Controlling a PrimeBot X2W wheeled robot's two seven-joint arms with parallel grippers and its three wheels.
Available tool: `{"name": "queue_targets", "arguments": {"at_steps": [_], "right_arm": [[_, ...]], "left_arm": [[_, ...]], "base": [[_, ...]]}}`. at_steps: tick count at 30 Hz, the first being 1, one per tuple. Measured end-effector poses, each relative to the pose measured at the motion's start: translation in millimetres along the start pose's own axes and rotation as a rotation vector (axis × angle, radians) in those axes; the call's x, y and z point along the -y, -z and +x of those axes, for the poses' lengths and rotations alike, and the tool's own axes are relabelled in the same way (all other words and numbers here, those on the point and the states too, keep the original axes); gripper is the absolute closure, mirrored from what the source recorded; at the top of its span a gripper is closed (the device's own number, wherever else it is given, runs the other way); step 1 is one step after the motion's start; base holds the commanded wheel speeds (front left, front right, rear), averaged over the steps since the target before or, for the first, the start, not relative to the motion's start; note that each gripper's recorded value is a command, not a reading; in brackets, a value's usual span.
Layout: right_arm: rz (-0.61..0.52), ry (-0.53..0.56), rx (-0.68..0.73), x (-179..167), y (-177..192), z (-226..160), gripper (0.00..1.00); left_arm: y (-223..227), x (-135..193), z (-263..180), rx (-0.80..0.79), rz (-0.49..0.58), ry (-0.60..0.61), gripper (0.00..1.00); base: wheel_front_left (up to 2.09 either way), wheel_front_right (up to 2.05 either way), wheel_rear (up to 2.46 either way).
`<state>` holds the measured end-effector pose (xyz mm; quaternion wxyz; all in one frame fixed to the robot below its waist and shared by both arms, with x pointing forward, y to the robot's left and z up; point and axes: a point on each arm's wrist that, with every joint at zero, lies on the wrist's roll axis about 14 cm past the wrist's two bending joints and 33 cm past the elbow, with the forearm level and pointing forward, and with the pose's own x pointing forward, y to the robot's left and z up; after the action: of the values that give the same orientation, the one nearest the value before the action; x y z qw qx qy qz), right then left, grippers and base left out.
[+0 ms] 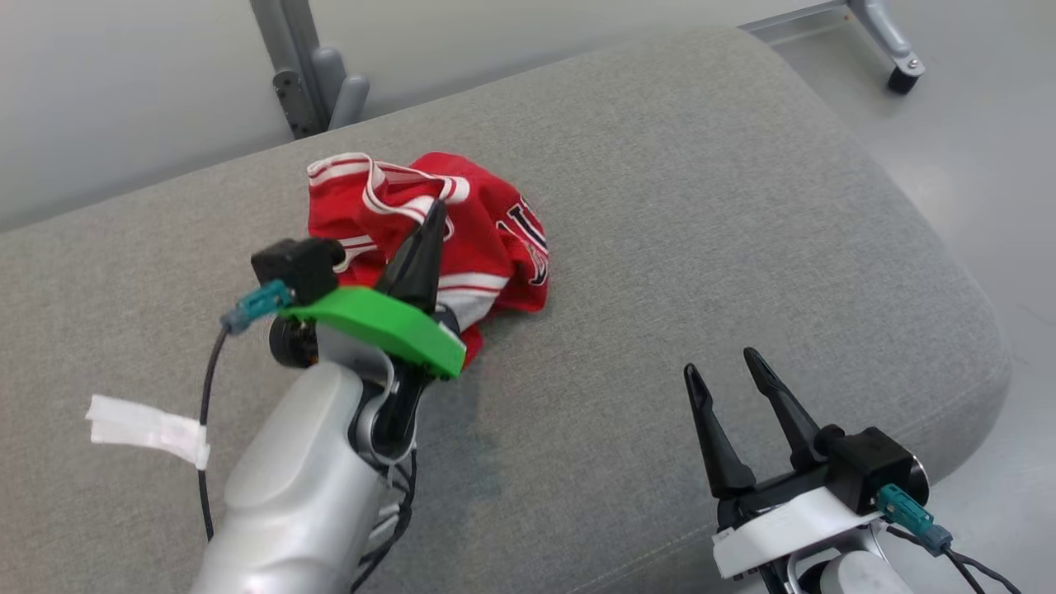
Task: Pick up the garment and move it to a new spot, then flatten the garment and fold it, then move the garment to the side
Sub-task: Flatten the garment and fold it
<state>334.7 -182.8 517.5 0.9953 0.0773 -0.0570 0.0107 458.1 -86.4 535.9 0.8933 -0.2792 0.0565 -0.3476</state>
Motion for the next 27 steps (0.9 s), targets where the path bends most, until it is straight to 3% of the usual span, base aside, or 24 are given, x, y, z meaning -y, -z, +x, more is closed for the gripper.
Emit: {"name": "queue_targets", "arguments": {"at_steps": [10, 17, 22, 27], "right_arm": [[0.012, 0.111, 0.054, 28, -18, -31, 0.0], [0.015, 0.151, 0.082, 37, -25, -47, 0.0], [0.014, 0.158, 0.091, 39, -28, -50, 0.0], [0.011, 0.159, 0.095, 40, -29, -47, 0.0]], "left_arm": [[-100, 126, 65, 0.063, -0.237, 0.214, 1.0], [-179, 232, 70, 0.158, -0.244, 0.413, 1.0], [-193, 225, 79, 0.197, -0.292, 0.34, 1.0], [-122, 160, 86, 0.059, -0.302, 0.177, 1.0]], "base": [[0.0, 0.0, 0.0], [0.0, 0.0, 0.0], [0.0, 0.0, 0.0], [0.0, 0.0, 0.0]]}}
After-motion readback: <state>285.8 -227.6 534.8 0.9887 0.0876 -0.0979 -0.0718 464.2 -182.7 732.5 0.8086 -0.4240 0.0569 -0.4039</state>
